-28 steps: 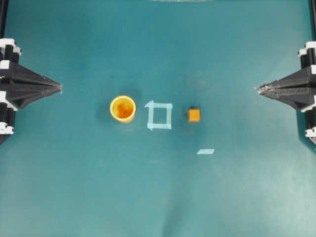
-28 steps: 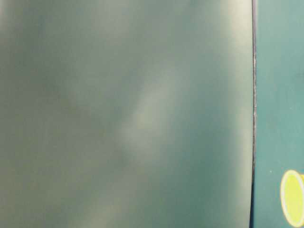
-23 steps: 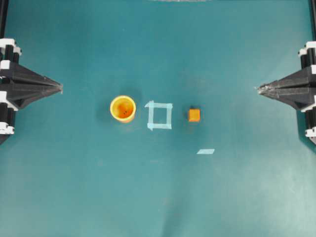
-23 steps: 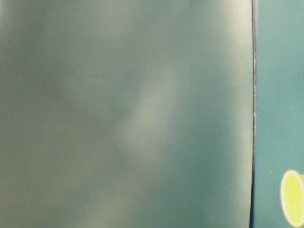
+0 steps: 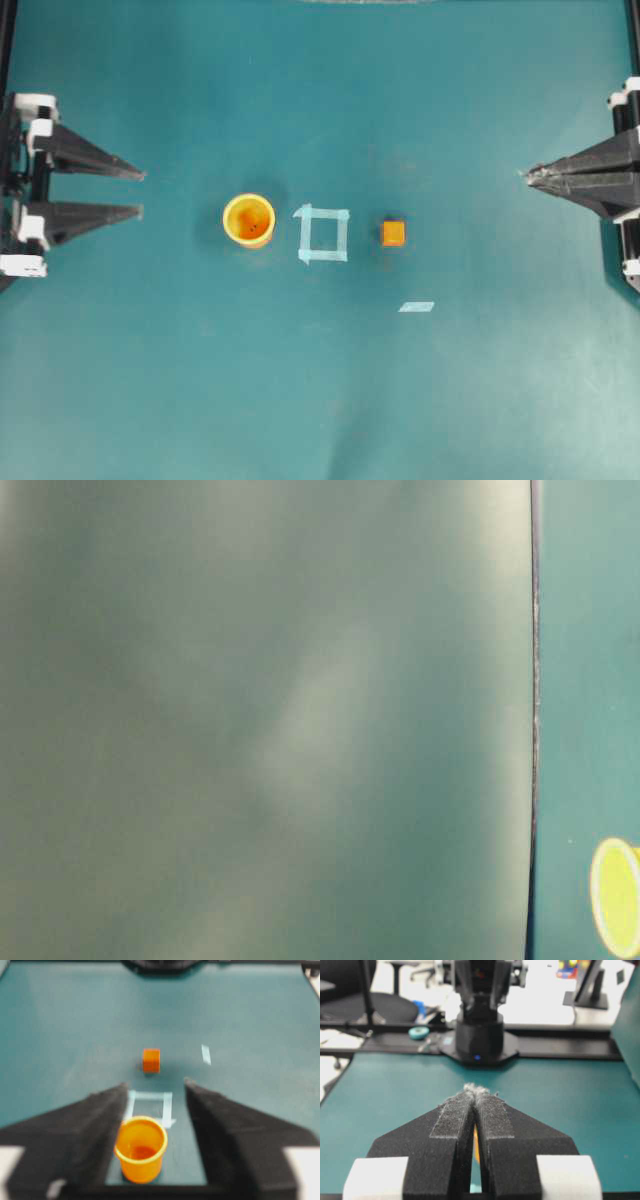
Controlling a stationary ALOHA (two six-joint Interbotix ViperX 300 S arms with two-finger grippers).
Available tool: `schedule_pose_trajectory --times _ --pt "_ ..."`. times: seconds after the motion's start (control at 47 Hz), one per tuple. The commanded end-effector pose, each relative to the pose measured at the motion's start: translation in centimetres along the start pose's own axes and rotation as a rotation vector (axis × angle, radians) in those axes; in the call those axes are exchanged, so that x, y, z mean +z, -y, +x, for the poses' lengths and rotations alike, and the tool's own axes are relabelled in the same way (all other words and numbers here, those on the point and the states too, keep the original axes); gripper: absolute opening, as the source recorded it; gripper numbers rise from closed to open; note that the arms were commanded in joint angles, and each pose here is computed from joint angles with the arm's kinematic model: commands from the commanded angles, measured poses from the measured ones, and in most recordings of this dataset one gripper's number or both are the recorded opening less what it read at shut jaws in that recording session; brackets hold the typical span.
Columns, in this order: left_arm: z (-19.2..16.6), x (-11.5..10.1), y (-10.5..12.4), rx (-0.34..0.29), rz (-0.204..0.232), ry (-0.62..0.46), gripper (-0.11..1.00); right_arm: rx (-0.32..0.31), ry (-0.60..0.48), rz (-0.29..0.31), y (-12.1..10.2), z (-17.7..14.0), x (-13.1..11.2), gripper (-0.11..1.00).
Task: Move the cup forward with left arm.
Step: 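Open the left gripper and move it right toward the orange cup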
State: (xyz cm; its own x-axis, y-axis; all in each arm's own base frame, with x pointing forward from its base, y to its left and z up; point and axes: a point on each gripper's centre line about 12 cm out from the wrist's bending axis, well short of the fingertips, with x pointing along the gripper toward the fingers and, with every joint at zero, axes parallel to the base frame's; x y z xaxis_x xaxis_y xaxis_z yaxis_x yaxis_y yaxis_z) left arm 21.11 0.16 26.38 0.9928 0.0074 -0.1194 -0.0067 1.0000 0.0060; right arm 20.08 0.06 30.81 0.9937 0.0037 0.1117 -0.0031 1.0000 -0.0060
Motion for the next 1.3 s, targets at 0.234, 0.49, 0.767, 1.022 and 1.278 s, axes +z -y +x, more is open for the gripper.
schedule_pose_trajectory --times 0.234,0.49,0.767,1.022,1.278 --pt "1.8 -1.0 -0.1 0.002 0.001 -0.041 0.69 0.000 0.021 0.005 0.0 0.3 1.0 0.00" --pt "3.0 -2.5 -0.5 0.022 -0.012 -0.129 0.84 0.000 0.025 0.006 0.0 0.2 1.1 0.00" --pt "3.2 -5.9 -2.0 0.080 -0.027 -0.305 0.85 0.002 0.025 0.008 0.0 0.3 1.2 0.00" --pt "3.9 -9.4 -2.0 0.083 -0.044 -0.397 0.85 0.000 0.028 0.008 0.0 0.3 1.3 0.00" --pt "5.9 -11.3 -1.5 0.059 -0.041 -0.368 0.85 0.000 0.031 0.008 0.0 0.2 1.4 0.00"
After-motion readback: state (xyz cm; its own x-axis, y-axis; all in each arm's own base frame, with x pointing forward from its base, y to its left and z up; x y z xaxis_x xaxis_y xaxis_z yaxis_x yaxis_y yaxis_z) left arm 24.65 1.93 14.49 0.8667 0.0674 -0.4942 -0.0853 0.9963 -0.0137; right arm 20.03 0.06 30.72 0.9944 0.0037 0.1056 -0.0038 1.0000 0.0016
